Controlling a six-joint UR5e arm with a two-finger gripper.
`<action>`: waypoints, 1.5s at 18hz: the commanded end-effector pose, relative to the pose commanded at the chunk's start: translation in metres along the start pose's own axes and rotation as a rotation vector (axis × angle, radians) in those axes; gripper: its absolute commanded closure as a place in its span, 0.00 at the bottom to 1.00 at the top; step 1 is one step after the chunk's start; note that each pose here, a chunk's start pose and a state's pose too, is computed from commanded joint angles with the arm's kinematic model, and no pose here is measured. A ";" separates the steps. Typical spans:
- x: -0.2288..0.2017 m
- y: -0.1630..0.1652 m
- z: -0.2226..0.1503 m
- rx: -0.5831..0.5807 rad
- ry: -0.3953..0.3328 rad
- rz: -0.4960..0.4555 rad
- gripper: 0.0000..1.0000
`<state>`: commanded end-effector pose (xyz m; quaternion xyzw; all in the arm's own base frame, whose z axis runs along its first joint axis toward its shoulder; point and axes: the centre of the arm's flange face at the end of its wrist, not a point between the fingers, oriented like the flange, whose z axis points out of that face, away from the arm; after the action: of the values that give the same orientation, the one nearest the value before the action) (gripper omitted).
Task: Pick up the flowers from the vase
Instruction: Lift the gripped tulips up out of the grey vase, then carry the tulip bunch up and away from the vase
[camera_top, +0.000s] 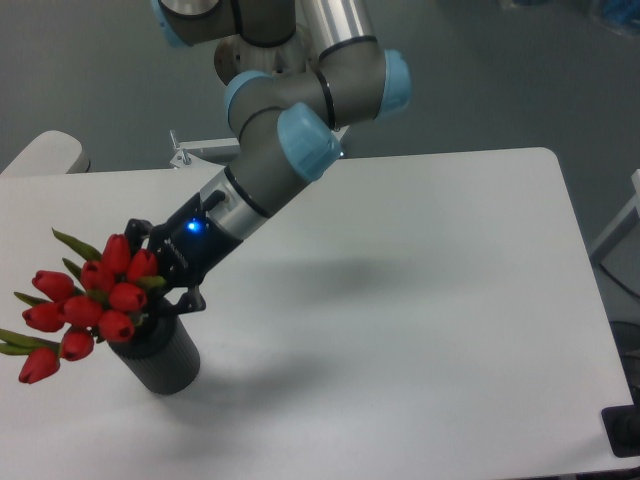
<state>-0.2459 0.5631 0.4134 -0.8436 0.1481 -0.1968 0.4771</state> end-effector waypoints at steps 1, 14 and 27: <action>0.002 -0.005 -0.003 0.004 -0.005 0.010 0.68; 0.007 -0.085 -0.077 0.139 -0.062 -0.052 0.68; -0.062 -0.033 -0.163 0.178 -0.212 -0.105 0.68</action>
<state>-0.3752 0.4850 0.5062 -0.8205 0.0345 -0.1436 0.5522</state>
